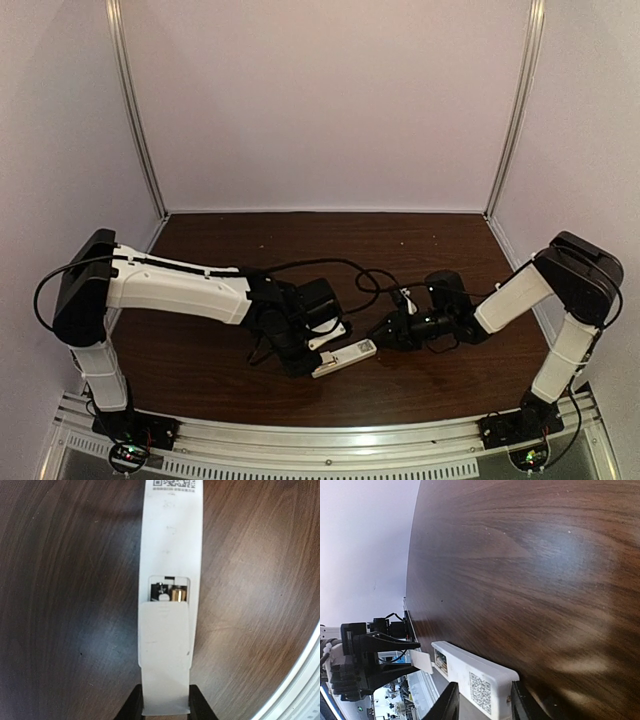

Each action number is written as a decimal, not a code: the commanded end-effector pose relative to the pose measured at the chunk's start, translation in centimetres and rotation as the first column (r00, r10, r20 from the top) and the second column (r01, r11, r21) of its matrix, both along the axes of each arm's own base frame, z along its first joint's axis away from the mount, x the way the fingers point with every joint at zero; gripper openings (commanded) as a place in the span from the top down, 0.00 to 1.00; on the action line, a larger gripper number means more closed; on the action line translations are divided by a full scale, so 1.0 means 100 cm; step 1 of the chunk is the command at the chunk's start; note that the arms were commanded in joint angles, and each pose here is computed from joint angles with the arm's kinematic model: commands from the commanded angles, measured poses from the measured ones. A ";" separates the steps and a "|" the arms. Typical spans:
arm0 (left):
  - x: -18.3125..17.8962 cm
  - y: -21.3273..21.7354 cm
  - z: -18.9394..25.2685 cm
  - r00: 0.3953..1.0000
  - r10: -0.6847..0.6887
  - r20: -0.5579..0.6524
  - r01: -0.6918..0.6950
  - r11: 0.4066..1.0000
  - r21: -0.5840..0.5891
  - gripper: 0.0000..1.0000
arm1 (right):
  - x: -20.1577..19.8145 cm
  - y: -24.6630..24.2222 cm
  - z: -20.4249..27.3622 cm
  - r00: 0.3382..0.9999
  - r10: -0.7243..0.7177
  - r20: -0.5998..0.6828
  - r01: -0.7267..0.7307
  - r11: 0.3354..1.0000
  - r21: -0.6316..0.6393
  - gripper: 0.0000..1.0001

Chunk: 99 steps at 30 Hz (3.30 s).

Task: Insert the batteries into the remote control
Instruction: Adjust the remote control without the battery cover at the center of the board, then load the battery cover onto the remote control without the battery cover.

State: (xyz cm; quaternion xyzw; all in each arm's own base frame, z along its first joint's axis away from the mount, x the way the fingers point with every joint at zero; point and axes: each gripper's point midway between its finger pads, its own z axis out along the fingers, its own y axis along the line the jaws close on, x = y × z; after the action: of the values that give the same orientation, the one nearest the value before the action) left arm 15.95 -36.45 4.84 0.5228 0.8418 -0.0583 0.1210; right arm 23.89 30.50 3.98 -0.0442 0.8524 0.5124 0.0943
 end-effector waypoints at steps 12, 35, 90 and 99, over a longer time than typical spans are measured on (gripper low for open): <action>0.008 -0.013 -0.002 0.999 -0.045 0.029 0.046 0.999 -0.023 0.77 | 0.007 -0.005 0.062 0.996 -0.051 0.069 0.039 0.986 0.161 0.64; 0.012 -0.014 -0.016 0.998 -0.055 0.015 0.055 0.998 -0.005 0.72 | 0.008 -0.003 0.058 0.997 -0.043 0.059 0.033 0.987 0.156 0.64; 0.006 -0.016 -0.009 0.998 -0.018 -0.060 0.017 1.000 -0.018 0.66 | 0.001 0.004 0.026 1.000 -0.019 0.007 0.018 0.994 0.109 0.64; 0.005 -0.016 -0.013 0.997 -0.021 -0.069 0.021 1.000 -0.007 0.62 | 0.001 0.004 0.028 1.000 -0.018 0.008 0.017 0.994 0.112 0.64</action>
State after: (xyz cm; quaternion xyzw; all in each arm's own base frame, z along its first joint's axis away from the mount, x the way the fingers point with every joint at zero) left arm 16.24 -37.50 3.38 0.5333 0.8374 -0.0732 0.0951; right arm 23.92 30.70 6.65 -0.0316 0.8248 0.5557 0.0998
